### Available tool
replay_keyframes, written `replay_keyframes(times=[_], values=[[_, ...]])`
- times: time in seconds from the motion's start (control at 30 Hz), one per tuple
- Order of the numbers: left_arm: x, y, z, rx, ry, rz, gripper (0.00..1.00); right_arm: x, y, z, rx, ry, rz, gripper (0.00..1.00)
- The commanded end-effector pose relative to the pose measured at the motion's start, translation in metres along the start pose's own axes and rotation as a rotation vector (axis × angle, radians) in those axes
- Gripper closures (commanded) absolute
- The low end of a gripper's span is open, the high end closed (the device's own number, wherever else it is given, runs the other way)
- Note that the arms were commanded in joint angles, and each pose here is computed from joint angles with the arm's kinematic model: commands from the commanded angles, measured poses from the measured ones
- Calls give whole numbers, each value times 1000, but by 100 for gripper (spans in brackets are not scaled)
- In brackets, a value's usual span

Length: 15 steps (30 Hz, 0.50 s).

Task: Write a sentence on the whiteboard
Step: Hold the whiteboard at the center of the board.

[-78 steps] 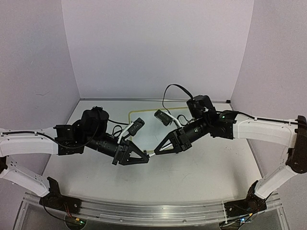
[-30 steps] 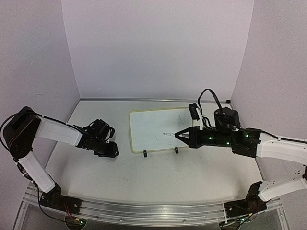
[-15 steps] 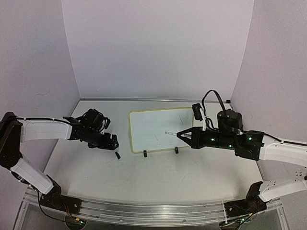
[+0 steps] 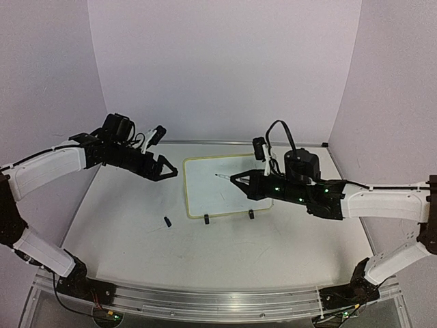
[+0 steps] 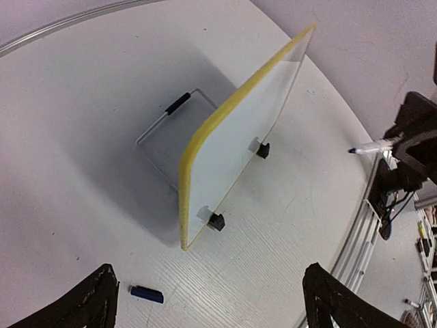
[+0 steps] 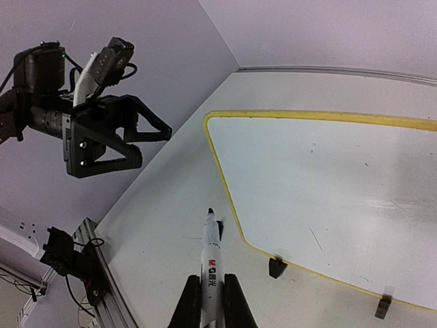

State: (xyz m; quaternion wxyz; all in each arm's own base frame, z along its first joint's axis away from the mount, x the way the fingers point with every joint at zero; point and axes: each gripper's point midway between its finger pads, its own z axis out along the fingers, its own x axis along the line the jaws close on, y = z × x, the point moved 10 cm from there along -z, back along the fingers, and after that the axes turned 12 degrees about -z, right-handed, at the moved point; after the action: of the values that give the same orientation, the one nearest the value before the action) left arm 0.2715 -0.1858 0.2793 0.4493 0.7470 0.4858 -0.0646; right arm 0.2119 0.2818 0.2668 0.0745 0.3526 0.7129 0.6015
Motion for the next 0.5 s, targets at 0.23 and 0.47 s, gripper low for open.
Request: replay_keyframes(times=[0.23,0.47], values=[[8,49,31,18,-172,203,22,11,30,78,-108,103,-48,100],[14,53,45,-1,-201,223,44,5,26,91,-107,56,-35,100]])
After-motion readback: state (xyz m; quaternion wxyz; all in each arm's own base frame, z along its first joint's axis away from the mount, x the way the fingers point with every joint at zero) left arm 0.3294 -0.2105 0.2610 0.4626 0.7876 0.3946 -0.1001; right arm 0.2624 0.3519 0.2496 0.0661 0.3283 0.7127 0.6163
